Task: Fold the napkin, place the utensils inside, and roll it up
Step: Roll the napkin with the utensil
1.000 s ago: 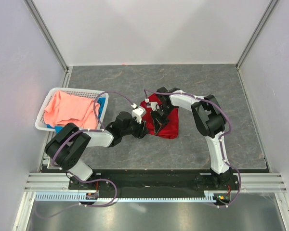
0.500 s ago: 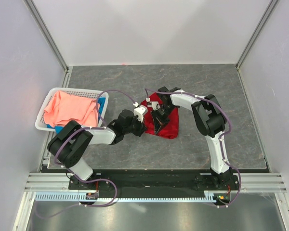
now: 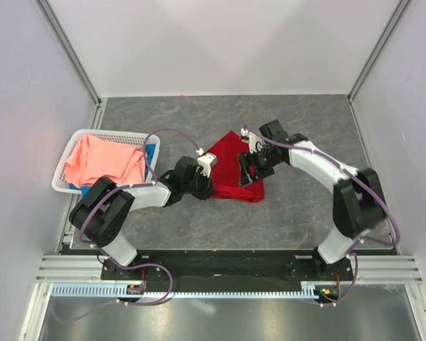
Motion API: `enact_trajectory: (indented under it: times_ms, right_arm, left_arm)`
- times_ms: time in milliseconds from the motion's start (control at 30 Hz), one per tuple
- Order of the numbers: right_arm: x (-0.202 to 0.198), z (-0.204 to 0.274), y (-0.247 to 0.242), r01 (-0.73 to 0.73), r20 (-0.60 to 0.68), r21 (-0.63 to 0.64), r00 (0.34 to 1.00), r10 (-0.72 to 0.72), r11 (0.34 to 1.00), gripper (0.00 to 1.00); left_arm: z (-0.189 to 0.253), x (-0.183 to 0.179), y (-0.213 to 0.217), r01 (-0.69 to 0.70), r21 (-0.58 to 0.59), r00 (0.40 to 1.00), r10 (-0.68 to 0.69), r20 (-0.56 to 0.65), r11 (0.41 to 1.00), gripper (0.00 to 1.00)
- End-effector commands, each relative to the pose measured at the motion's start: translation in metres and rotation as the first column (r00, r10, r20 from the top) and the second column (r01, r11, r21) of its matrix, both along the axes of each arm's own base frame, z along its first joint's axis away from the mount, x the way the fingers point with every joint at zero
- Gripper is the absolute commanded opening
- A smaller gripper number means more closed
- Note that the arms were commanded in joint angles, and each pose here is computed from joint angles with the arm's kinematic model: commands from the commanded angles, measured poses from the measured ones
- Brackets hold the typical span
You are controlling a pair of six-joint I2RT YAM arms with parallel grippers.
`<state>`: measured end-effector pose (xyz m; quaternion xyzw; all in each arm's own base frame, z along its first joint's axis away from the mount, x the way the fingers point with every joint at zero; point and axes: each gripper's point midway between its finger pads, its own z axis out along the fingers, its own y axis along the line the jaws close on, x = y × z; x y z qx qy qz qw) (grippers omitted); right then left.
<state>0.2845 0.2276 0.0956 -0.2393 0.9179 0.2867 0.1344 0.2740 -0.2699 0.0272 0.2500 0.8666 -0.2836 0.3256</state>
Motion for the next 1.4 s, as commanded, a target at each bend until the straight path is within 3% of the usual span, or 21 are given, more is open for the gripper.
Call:
enact_trajectory:
  times_ms: [0, 167, 367, 533, 767, 1100, 1200, 1367]
  right_arm:
    - [0.0, 0.01, -0.002, 0.003, 0.273, -0.074, 0.962, 0.017, 0.997, 0.78]
    - [-0.01, 0.018, 0.001, 0.002, 0.478, -0.181, 0.874, 0.086, 0.983, 0.79]
    - [-0.016, 0.015, 0.018, -0.082, 0.59, -0.288, 0.77, 0.244, 0.954, 0.8]
    - [-0.026, -0.001, 0.039, -0.19, 0.591, -0.354, 0.714, 0.376, 0.916, 0.8]
    - [-0.03, -0.033, 0.051, -0.262, 0.535, -0.418, 0.703, 0.469, 0.87, 0.79]
    - [-0.017, -0.061, 0.032, -0.192, 0.495, -0.574, 0.693, 0.524, 0.796, 0.75]
    - [-0.017, -0.066, 0.026, -0.189, 0.483, -0.598, 0.691, 0.538, 0.779, 0.67]
    - [-0.017, -0.069, 0.025, -0.188, 0.481, -0.616, 0.68, 0.554, 0.765, 0.45]
  left_arm:
    - [0.006, -0.009, 0.006, -0.032, -0.055, 0.985, 0.023, -0.169, 0.998, 0.02]
    - [0.016, -0.009, 0.01, -0.069, -0.107, 0.961, 0.038, -0.274, 0.992, 0.02]
    - [0.022, -0.009, 0.019, -0.108, -0.132, 0.926, 0.052, -0.374, 0.985, 0.02]
    - [0.022, -0.007, 0.024, -0.139, -0.135, 0.907, 0.071, -0.415, 0.981, 0.02]
    - [0.02, -0.007, 0.026, -0.147, -0.131, 0.899, 0.077, -0.431, 0.98, 0.02]
    - [0.02, -0.006, 0.027, -0.147, -0.132, 0.898, 0.076, -0.433, 0.98, 0.02]
    - [0.021, -0.005, 0.027, -0.145, -0.133, 0.9, 0.075, -0.429, 0.98, 0.02]
    - [0.023, -0.004, 0.025, -0.14, -0.141, 0.9, 0.066, -0.431, 0.98, 0.02]
